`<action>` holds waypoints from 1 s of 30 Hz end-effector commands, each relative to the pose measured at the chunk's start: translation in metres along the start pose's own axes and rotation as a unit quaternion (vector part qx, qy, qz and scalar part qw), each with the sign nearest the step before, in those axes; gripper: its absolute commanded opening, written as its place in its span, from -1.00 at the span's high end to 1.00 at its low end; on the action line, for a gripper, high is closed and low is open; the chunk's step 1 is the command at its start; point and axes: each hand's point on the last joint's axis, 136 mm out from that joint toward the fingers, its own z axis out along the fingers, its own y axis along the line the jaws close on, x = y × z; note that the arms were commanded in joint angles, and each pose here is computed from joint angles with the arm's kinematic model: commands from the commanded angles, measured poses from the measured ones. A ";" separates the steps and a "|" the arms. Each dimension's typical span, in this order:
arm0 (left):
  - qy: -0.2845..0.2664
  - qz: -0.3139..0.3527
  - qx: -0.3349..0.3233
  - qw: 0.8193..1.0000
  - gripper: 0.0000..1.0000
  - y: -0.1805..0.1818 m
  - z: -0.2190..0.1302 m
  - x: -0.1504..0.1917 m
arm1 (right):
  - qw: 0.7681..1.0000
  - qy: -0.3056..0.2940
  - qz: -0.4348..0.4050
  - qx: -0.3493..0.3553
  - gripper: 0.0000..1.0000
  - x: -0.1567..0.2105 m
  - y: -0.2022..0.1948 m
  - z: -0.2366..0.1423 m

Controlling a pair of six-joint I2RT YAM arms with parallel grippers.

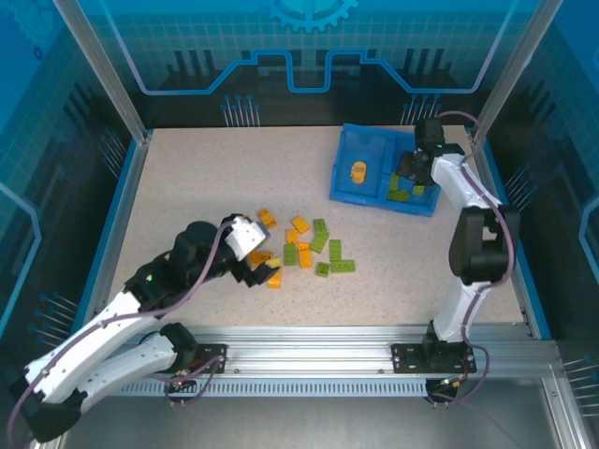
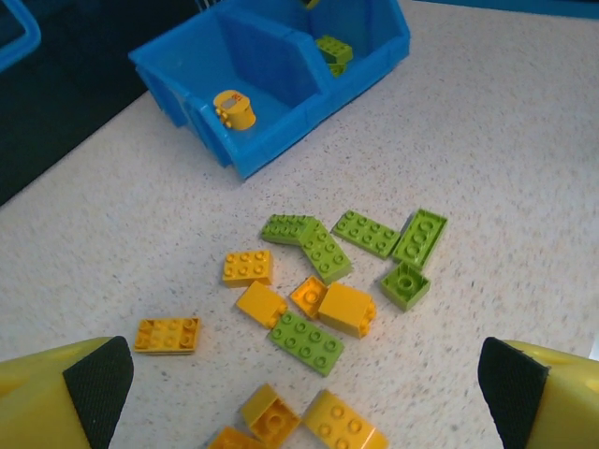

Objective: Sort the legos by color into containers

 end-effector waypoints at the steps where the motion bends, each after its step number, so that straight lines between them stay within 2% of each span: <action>1: 0.009 -0.148 -0.023 0.989 -0.98 0.013 0.012 -0.017 | 0.995 -0.004 -0.002 -0.103 -0.11 0.015 0.030 -0.065; 4: 0.066 -0.253 -0.055 0.964 -0.98 0.022 0.043 -0.005 | 0.980 -0.002 -0.041 -0.195 -0.21 0.048 0.062 -0.115; 5: 0.084 -0.292 -0.081 0.949 -0.97 0.029 0.051 0.002 | 0.974 0.000 -0.058 -0.221 -0.25 0.061 0.073 -0.131; 7: 0.123 -0.370 -0.159 0.907 -0.95 0.047 0.066 0.022 | 0.962 0.006 -0.095 -0.256 -0.37 0.087 0.089 -0.158; 8: 0.142 -0.411 -0.203 0.877 -0.88 0.055 0.070 0.035 | 0.957 0.013 -0.115 -0.267 -0.43 0.104 0.095 -0.170; 9: 0.162 -0.437 -0.222 0.856 -0.85 0.057 0.077 0.044 | 0.951 0.021 -0.132 -0.277 -0.47 0.119 0.100 -0.181; 12: 0.203 -0.462 -0.240 0.830 -0.86 0.057 0.103 0.056 | 0.925 0.055 -0.178 -0.331 -0.57 0.166 0.118 -0.206; 15: 0.207 -0.483 -0.271 0.806 -0.88 0.068 0.120 0.065 | 0.903 0.078 -0.208 -0.369 -0.71 0.202 0.130 -0.226; 19: 0.205 -0.546 -0.302 0.754 -0.87 0.096 0.136 0.087 | 0.888 0.093 -0.226 -0.390 -0.89 0.229 0.136 -0.242; 23: 0.213 -0.576 -0.309 0.727 -0.84 0.117 0.159 0.108 | 0.881 0.092 -0.242 -0.396 -0.98 0.239 0.140 -0.249; 30: 0.249 -0.582 -0.297 0.715 -0.62 0.138 0.194 0.134 | 0.889 0.086 -0.250 -0.375 -1.00 0.239 0.140 -0.244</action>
